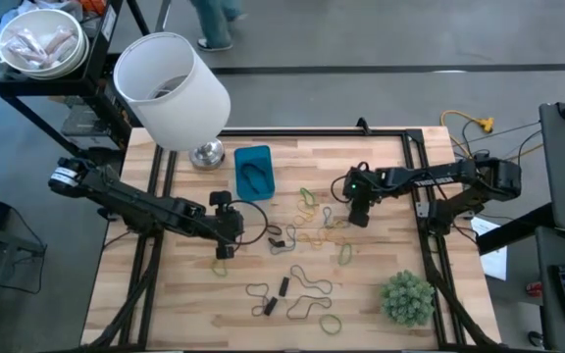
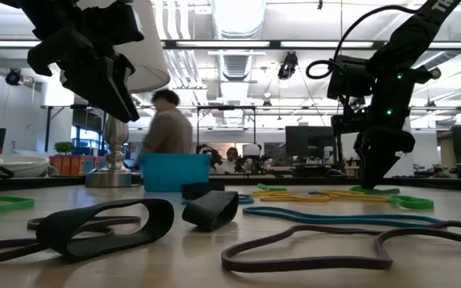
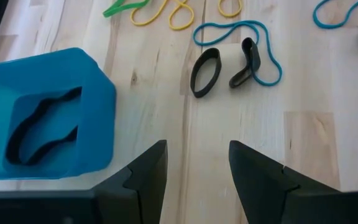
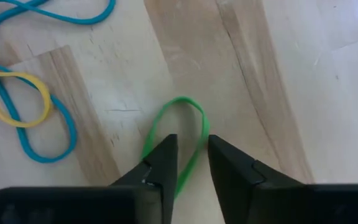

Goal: Pick and place rubber bands into bin
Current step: Put the green rubber band into the blue bin

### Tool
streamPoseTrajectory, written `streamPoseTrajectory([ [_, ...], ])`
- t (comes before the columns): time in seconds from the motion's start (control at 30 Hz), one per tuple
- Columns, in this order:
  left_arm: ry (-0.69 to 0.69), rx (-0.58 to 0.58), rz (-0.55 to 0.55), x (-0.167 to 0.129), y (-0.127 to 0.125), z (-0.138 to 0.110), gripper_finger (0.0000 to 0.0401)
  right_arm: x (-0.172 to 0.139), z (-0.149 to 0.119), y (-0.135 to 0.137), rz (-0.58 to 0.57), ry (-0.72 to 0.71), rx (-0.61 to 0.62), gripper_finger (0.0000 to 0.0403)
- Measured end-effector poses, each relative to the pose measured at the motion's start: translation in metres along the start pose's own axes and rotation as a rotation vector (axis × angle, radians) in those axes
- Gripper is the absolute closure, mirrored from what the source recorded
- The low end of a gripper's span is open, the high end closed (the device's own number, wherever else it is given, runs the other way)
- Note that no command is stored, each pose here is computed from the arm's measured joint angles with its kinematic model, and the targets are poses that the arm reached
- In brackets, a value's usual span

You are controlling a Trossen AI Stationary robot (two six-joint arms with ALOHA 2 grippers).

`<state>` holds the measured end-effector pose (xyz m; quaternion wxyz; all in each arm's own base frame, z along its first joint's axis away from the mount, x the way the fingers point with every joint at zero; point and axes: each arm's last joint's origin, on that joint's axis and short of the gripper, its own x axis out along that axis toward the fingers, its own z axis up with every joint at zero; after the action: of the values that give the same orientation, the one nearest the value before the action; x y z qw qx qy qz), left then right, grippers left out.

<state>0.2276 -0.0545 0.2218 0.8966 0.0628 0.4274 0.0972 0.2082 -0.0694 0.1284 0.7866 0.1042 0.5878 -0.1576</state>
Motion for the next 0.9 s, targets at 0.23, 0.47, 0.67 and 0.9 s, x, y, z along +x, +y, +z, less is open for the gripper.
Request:
streamPoseTrajectory([
  [0.23,0.002,0.004,0.000,0.000,0.000,0.000,0.0244,-0.003,0.002,0.000,0.005,-0.009,-0.002,0.0391],
  [0.47,0.034,-0.008,0.008,0.000,0.001,-0.004,0.0244,-0.020,0.028,0.011,-0.004,-0.113,-0.059,0.0395],
  [0.67,0.044,-0.030,0.010,0.000,0.001,-0.005,0.0244,-0.052,0.067,0.029,0.012,-0.303,-0.177,0.0395],
  [0.9,0.079,-0.058,0.019,0.001,0.001,-0.009,0.0244,-0.096,0.114,0.044,-0.011,-0.677,-0.306,0.0395],
])
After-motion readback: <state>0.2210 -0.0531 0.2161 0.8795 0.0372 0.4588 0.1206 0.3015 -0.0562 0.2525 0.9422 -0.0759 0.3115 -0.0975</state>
